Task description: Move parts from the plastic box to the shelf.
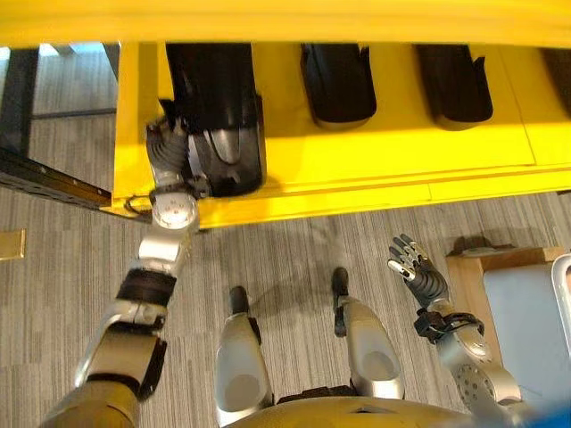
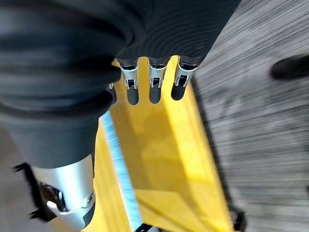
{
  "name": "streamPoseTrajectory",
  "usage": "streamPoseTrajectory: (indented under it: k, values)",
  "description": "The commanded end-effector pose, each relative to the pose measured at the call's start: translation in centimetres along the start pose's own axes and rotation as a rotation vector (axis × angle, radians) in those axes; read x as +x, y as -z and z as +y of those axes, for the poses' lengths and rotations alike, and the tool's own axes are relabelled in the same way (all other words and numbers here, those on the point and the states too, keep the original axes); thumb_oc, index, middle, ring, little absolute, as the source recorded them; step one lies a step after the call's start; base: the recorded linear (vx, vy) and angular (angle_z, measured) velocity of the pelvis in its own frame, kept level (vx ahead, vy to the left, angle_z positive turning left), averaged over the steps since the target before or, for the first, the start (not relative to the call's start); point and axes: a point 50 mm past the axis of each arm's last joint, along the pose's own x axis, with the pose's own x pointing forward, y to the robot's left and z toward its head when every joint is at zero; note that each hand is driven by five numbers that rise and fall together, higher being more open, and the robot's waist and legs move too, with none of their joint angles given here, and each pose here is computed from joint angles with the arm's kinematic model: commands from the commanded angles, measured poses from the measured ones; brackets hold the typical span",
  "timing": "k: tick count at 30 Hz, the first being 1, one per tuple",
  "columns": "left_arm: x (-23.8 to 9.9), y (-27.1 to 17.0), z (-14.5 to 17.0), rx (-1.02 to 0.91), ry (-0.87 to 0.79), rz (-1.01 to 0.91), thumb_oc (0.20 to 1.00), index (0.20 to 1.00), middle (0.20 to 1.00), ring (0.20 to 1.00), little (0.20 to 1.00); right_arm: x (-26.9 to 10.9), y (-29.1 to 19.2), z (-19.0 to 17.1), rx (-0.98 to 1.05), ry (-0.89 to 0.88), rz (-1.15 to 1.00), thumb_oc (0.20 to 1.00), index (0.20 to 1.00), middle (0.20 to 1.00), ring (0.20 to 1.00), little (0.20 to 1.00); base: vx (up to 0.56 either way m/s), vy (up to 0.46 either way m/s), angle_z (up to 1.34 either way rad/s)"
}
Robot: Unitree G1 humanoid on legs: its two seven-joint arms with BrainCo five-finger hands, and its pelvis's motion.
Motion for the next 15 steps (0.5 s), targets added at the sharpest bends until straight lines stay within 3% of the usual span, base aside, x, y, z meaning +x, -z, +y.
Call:
streamPoseTrajectory:
  k: [1, 6, 15]
  values:
    - [1.6, -2.3, 1.0, 0.004, -0.041, -0.104, 0.200, 0.200, 0.200, 0.200, 0.200, -0.6, -1.4, 0.1, -0.030, -0.019, -0.063, 1.000, 1.000, 1.000, 1.000, 1.000, -0.02, -0.019, 0.04]
    - [4.9, -5.9, 1.7, 0.100, -0.044, -0.183, 0.200, 0.200, 0.200, 0.200, 0.200, -0.6, -1.1, -0.1, -0.034, -0.013, -0.042, 1.000, 1.000, 1.000, 1.000, 1.000, 0.00, -0.006, 0.00]
    - [7.7, -9.8, 2.2, 0.096, -0.052, -0.233, 0.200, 0.200, 0.200, 0.200, 0.200, -0.6, -0.8, -0.3, -0.034, -0.016, -0.021, 1.000, 1.000, 1.000, 1.000, 1.000, 0.01, -0.001, 0.05]
